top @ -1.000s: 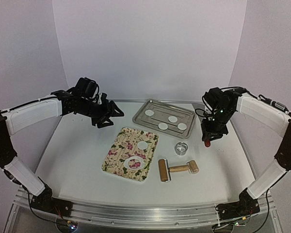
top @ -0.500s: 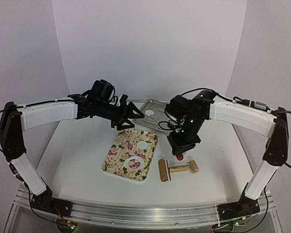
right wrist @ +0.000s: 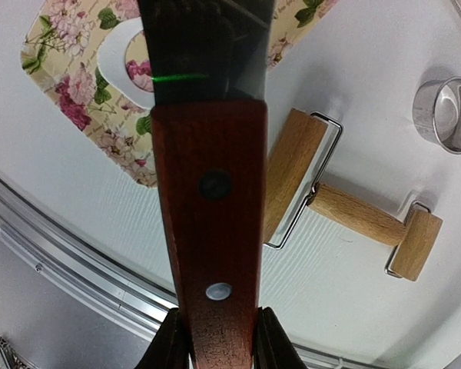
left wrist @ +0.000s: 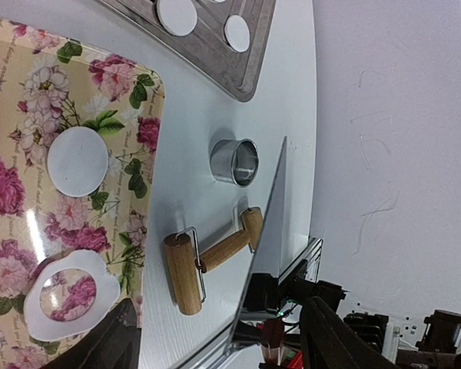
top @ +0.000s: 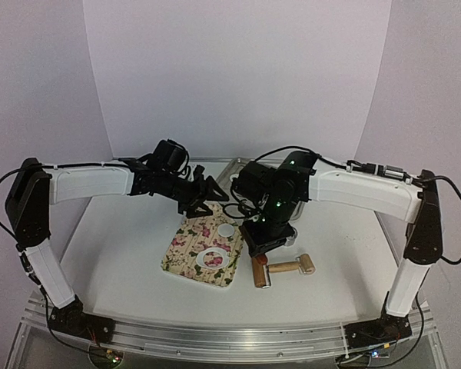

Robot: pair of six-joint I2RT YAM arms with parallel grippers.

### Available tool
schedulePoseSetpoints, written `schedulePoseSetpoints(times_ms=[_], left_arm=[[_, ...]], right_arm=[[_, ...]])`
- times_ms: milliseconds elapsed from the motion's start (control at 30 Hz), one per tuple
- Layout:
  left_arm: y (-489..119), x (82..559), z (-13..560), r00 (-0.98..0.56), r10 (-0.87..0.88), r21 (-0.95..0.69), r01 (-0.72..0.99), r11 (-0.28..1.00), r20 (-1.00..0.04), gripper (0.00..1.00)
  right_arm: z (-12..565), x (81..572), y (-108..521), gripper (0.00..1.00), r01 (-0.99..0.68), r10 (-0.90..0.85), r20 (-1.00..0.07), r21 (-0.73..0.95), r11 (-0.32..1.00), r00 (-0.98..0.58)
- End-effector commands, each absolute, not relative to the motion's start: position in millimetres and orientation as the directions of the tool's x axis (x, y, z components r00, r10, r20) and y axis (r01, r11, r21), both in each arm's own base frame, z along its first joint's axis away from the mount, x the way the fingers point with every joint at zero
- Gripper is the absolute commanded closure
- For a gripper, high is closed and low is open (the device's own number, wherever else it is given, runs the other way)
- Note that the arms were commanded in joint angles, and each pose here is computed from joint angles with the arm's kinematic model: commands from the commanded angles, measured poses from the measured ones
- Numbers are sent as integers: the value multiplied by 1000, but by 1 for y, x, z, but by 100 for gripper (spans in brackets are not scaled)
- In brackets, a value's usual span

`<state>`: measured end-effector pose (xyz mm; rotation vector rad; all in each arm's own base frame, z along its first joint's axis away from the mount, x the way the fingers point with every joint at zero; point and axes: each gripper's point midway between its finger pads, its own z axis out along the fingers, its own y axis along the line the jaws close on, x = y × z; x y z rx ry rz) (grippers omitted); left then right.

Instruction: Roll out the dumpling wrappers from the dough

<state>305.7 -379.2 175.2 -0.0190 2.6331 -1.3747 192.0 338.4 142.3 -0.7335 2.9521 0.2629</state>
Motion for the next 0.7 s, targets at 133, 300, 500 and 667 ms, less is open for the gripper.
schedulePoseSetpoints(times_ms=[133,300,500,667], left_arm=[[-377,312,174,-980,-144,-827,30,561,-133,36],[-378,311,177,-979,-165,-845,11,535,-117,60],[-368,314,187,-968,-240,-869,-51,491,-79,100],[-352,326,220,-939,-342,-932,-85,353,-43,100]], right_arm=[[159,188,360,100,-494,-453,-219,191,848,-864],[154,184,364,100,-490,-447,-230,189,851,-865],[155,192,363,100,-456,-408,-261,159,876,-875],[166,206,358,81,-383,-321,-329,142,913,-888]])
